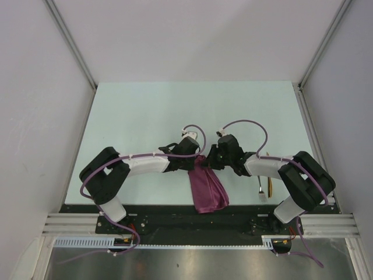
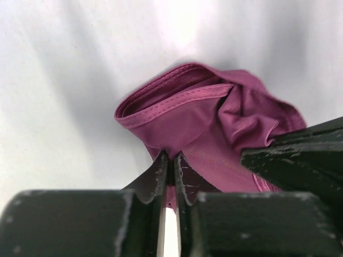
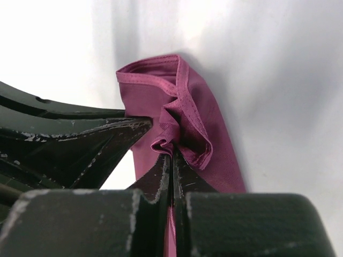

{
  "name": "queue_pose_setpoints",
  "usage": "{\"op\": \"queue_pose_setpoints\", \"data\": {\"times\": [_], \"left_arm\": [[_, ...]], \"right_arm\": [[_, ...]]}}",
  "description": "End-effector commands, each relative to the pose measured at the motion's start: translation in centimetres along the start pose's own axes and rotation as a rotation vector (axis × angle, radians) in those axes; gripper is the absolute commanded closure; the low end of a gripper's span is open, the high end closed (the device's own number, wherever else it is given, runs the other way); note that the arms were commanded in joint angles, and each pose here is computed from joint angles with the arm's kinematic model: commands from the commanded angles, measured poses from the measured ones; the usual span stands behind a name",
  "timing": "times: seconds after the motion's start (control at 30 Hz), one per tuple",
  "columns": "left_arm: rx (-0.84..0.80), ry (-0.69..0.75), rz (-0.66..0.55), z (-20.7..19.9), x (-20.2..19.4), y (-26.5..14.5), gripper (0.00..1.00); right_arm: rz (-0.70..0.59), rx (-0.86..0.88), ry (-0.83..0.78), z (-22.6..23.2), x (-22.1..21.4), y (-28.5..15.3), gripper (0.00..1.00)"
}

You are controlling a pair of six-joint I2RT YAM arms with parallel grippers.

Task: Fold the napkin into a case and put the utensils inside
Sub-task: Stuff the top corner of the smaller-rectangle-folded napkin at the center of the board.

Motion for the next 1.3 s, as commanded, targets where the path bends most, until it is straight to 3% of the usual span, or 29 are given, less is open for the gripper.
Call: {"op": "queue_pose_setpoints", "data": {"times": [0.0,0.27,0.5,0.7,0.97,1.07,1.1,1.2,1.27], "left_arm": [[-0.063,-0.027,-0.085,-1.0,1.9,-0.7,0.91],[-0.109,-0.060,-0.079,-1.5,1.7,-0.9,0.98],[-0.136,-0.086,-0.086,-1.8,1.6,-1.2,1.00],[-0.160,-0.097,-0.075,-2.0,1.3,-0.8,1.00],[-0.169,-0.105,-0.089,-1.9,1.2,-1.0,0.99],[-0.160,-0.110,-0.085,-1.7,0.9,-1.1,0.89],[-0.153,-0.107,-0.087,-1.6,0.8,-1.2,0.80],[-0.124,-0.101,-0.106,-1.2,1.0,-1.6,0.66],[-0.112,-0.087,-0.100,-1.0,1.1,-1.6,0.63]], "right_arm": [[0.014,0.057,0.010,1.8,0.0,-0.6,1.00],[-0.009,-0.042,0.089,1.7,0.7,-0.8,1.00],[0.005,-0.092,0.277,2.6,0.1,-0.9,1.00],[0.037,-0.070,0.411,3.2,-0.6,0.2,1.00],[-0.023,-0.019,0.550,2.4,-1.2,0.7,1.00],[-0.061,0.003,0.560,2.0,-1.3,0.6,1.00],[-0.071,0.004,0.558,2.0,-1.2,0.5,1.00],[-0.078,0.007,0.548,1.6,-1.4,0.5,1.00],[-0.070,0.005,0.541,1.5,-1.6,0.5,1.00]]}}
Point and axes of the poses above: each gripper's point midway between its finger pads, its own y axis out along the fingers, its own z axis along the line the jaws close on, x = y × z, the point moved 8 cm from there along -y, back along the fingers, and after that the axes turned 10 degrees about y, right-handed, at the moved point
